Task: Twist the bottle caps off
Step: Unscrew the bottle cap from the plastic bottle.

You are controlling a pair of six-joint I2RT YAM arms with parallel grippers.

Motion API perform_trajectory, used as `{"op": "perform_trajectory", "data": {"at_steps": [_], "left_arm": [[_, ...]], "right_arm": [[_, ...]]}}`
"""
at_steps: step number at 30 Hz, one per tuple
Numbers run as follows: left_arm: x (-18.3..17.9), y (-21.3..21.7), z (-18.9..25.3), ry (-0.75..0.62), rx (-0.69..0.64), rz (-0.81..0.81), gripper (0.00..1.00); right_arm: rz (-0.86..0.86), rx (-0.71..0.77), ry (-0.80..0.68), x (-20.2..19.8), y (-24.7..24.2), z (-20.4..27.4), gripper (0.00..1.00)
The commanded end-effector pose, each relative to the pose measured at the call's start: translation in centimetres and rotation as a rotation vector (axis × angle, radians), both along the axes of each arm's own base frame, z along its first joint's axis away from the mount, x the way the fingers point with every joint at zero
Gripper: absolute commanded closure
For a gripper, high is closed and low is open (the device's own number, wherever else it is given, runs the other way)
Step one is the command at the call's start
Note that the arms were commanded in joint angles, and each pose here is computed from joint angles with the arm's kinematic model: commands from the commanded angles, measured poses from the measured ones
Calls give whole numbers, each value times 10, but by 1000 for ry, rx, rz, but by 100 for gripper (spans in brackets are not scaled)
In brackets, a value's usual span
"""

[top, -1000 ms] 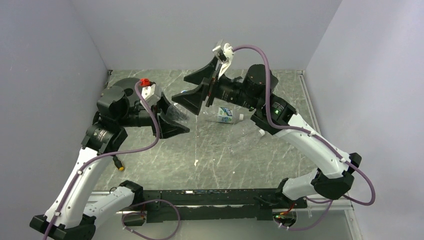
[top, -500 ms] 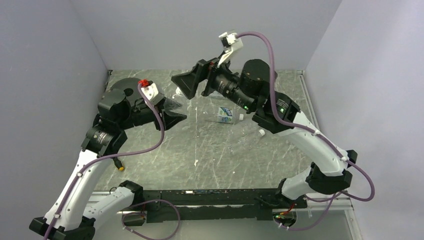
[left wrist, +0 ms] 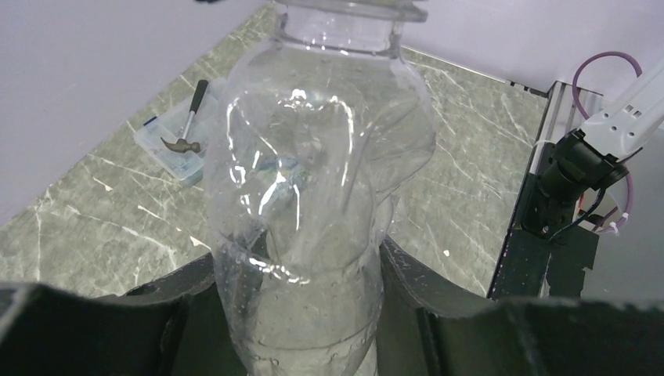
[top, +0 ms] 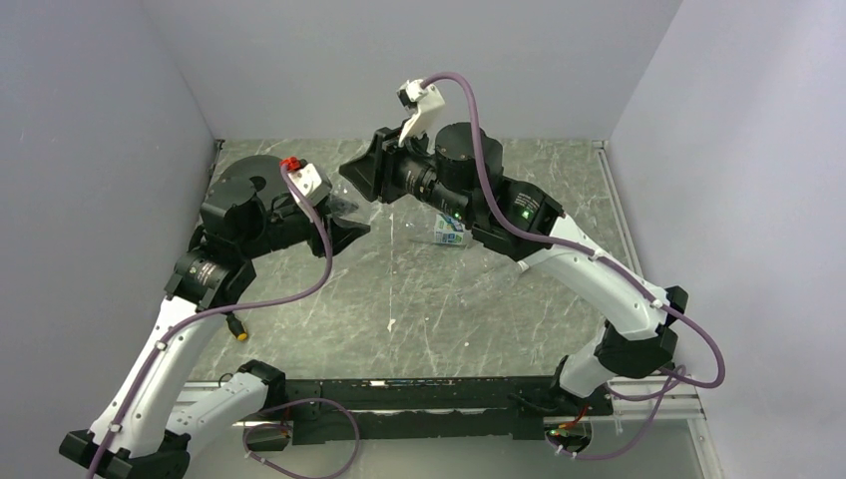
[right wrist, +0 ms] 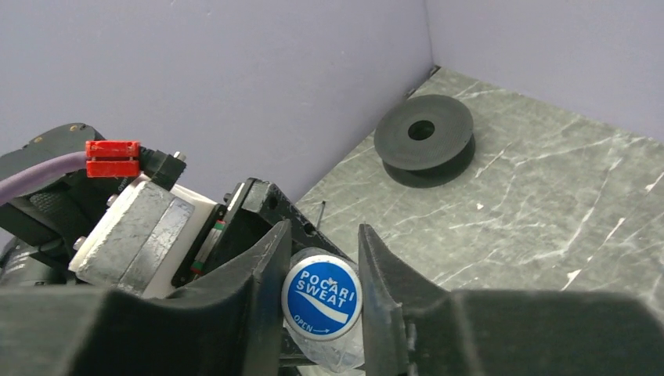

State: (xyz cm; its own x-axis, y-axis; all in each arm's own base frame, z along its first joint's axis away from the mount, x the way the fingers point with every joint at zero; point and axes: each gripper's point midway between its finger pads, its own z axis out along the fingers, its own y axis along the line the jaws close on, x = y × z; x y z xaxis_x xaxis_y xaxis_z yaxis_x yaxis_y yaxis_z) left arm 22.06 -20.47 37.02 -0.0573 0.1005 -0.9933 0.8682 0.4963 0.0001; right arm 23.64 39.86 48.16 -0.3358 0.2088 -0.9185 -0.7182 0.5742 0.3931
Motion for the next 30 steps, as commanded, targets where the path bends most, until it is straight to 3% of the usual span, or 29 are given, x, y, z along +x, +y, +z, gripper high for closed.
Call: {"op": "perform_trajectory", "data": {"at_steps": [1,4,9,13,18,23,24,25,28,29,30], "left_arm": [[4,2,-1,-11,14,20,63],[-1,-1,-2,4,11,-8,63],[-30,-16,1,49,-21,-195,63],[-65,-24,6,87,-51,-388,64],[-109,-27,18,202,-117,-625,64],[-116,-27,20,242,-130,-670,64],[-114,-27,20,229,-127,-649,64],[-109,-27,20,217,-123,-624,65],[-93,-28,21,163,-110,-526,66],[-85,-27,20,142,-104,-481,65],[-79,-26,20,124,-99,-440,65]], "right_arm": [[6,78,-53,-8,-12,33,74],[33,81,-79,-13,-12,38,86],[196,89,-250,-39,-11,61,94],[357,118,-395,-68,-20,75,95],[572,158,-450,-97,-31,79,96],[653,167,-439,-105,-28,75,96],[631,164,-426,-101,-26,74,91],[583,156,-402,-91,-24,72,66],[368,102,-315,-53,-21,62,19],[300,82,-287,-42,-22,59,6],[244,74,-268,-34,-25,58,1]]}}
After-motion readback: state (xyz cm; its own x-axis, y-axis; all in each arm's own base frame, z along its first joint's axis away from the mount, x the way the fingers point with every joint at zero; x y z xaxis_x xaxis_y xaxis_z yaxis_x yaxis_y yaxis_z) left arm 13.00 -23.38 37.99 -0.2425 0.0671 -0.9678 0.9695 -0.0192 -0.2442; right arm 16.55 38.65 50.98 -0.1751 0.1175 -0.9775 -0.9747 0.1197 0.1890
